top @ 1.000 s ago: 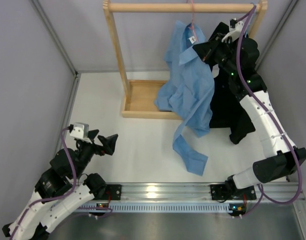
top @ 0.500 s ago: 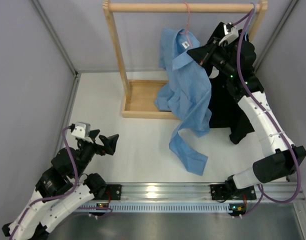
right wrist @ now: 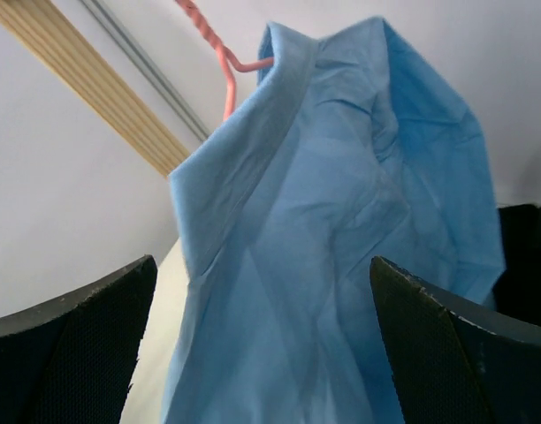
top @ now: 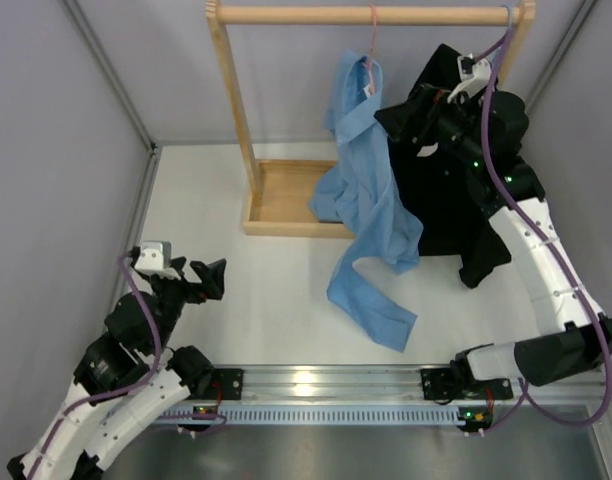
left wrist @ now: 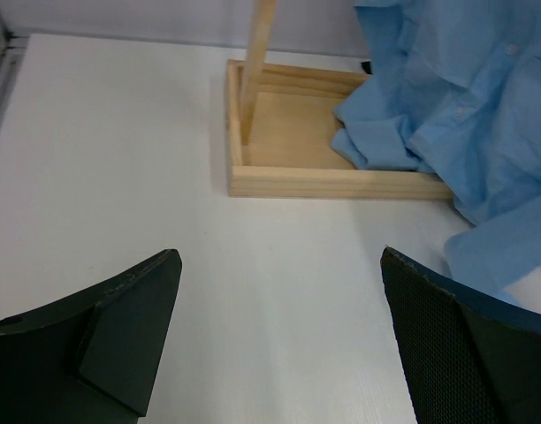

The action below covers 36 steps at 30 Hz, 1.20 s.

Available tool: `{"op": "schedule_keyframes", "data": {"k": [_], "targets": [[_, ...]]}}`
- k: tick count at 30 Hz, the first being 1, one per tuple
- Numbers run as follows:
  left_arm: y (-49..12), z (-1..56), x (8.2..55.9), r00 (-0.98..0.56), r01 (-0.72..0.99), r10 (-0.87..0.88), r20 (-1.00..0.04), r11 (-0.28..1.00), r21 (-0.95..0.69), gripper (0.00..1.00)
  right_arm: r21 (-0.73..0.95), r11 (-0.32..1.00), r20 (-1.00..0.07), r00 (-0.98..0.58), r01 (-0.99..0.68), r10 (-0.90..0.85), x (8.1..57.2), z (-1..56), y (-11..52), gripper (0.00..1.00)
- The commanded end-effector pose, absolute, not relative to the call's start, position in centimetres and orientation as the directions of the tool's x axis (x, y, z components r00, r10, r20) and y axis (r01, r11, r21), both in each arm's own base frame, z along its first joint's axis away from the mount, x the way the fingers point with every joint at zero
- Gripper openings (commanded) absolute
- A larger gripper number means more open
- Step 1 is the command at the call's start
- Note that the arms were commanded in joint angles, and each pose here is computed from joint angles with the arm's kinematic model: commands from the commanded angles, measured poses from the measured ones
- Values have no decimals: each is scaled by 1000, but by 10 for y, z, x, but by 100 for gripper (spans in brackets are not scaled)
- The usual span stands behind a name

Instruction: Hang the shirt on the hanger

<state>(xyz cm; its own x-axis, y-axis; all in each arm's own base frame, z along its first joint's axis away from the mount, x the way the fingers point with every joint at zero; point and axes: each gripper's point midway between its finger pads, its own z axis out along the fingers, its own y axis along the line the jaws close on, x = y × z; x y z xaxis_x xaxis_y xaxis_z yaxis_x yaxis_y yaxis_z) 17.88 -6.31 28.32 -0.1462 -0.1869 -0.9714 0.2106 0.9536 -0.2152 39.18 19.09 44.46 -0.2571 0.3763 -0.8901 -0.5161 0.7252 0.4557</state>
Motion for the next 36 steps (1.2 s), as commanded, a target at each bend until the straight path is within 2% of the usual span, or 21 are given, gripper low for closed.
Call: {"op": "schedule_keyframes", "data": {"k": [1, 4, 10, 16, 19, 21, 23, 26, 29, 32, 36], "targets": [[-31, 281, 195, -128, -13, -215, -968, 976, -215, 98, 314, 798, -948, -120, -515, 295, 357, 473, 162, 99], [-19, 275, 206, -160, -106, -212, -964, 975, -197, 98, 265, 816, -963, -110, -514, 244, 327, 464, 152, 99], [-16, 264, 222, -223, -154, -214, -951, 971, -182, 98, 177, 852, -984, -109, -492, 141, 261, 430, 126, 99], [-9, 262, 224, -221, -200, -210, -952, 966, -166, 98, 130, 936, -990, -101, -327, 102, 198, 381, 74, 99], [-2, 258, 223, -216, -240, -209, -954, 958, -156, 98, 114, 981, -987, -133, -158, 93, 180, 348, 38, 100], [-1, 253, 222, -224, -244, -203, -953, 959, -147, 98, 118, 990, -980, -167, -75, 104, 175, 324, 23, 99], [0, 249, 221, -228, -244, -201, -953, 959, -144, 98, 153, 988, -980, -124, 30, 156, 170, 318, 5, 100], [-4, 248, 219, -225, -221, -208, -952, 962, -159, 98, 157, 988, -986, -61, -7, 157, 161, 326, 6, 99], [-6, 249, 216, -215, -200, -216, -952, 964, -174, 98, 99, 994, -993, -65, -50, 96, 161, 326, 11, 99], [-10, 253, 213, -199, -164, -221, -955, 968, -190, 98, 66, 998, -991, -114, -22, 63, 166, 314, 7, 99], [-13, 254, 211, -185, -128, -213, -959, 973, -192, 98, 73, 997, -994, -85, -7, 72, 163, 314, 3, 99]]}}
